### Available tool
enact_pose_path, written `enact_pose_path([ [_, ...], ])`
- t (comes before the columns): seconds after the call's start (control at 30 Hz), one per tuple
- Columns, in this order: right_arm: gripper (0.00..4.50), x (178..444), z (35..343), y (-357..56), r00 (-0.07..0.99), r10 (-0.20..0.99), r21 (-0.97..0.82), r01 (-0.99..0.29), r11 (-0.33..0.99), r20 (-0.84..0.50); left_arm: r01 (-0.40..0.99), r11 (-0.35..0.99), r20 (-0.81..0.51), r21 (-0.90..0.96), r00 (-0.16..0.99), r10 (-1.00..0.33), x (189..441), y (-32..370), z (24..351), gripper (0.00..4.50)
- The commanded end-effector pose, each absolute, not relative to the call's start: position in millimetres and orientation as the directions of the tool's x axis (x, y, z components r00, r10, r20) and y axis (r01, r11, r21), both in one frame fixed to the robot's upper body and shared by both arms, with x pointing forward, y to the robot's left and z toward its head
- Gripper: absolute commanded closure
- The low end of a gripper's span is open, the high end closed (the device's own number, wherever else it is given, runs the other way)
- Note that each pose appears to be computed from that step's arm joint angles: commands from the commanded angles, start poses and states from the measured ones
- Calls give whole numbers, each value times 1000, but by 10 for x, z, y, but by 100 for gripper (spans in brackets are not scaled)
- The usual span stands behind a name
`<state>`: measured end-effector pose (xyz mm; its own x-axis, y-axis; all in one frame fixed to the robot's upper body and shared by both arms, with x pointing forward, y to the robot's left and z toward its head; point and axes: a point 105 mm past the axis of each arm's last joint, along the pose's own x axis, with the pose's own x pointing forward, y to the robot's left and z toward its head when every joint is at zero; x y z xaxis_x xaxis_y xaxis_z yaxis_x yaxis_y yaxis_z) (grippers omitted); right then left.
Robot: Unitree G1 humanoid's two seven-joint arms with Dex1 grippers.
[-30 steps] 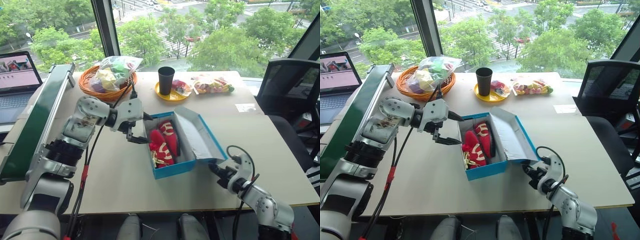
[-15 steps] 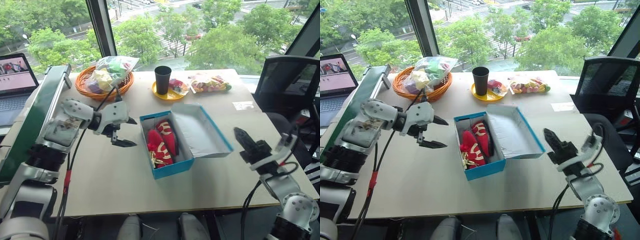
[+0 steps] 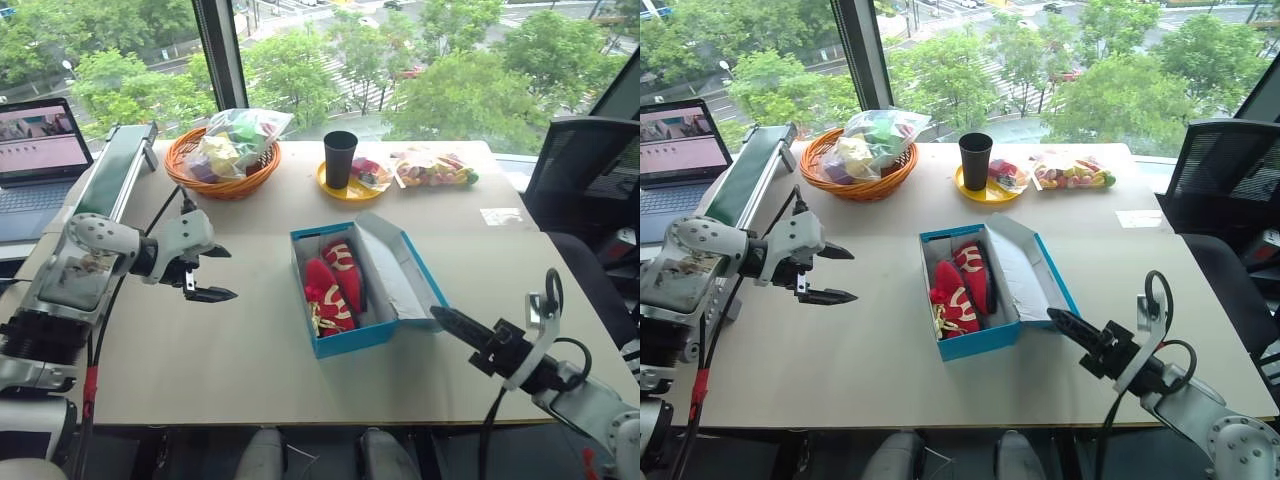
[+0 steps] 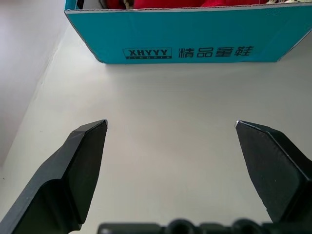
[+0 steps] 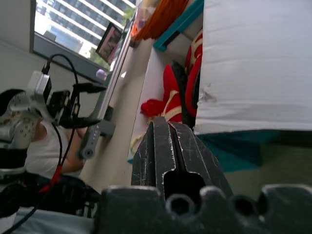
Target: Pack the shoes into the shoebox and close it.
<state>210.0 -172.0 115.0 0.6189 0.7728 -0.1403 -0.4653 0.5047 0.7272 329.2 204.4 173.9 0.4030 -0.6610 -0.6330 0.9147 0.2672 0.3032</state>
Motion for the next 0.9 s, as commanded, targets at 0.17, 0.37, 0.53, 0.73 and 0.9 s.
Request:
enact_pose_path([
  [0.17,447,2158,705,-1605,573,776,678,-462,572,-265,900,263,-617,348,431,-658,3294,2028,1884,0],
  [0.37,447,2703,237,-1851,742,574,599,-296,744,-347,889,237,-634,391,447,-631,3316,2035,1900,0],
  [0.53,447,2947,227,-1916,808,504,579,-262,772,-306,884,239,-634,401,456,-625,3324,2059,1919,0],
  [0.73,447,3120,791,-2060,905,418,730,-335,596,73,888,234,-634,397,449,-630,3289,2033,1910,0],
  [0.9,447,2988,1466,-1932,807,461,720,-562,408,368,880,247,-636,407,466,-615,3300,2092,1926,0],
])
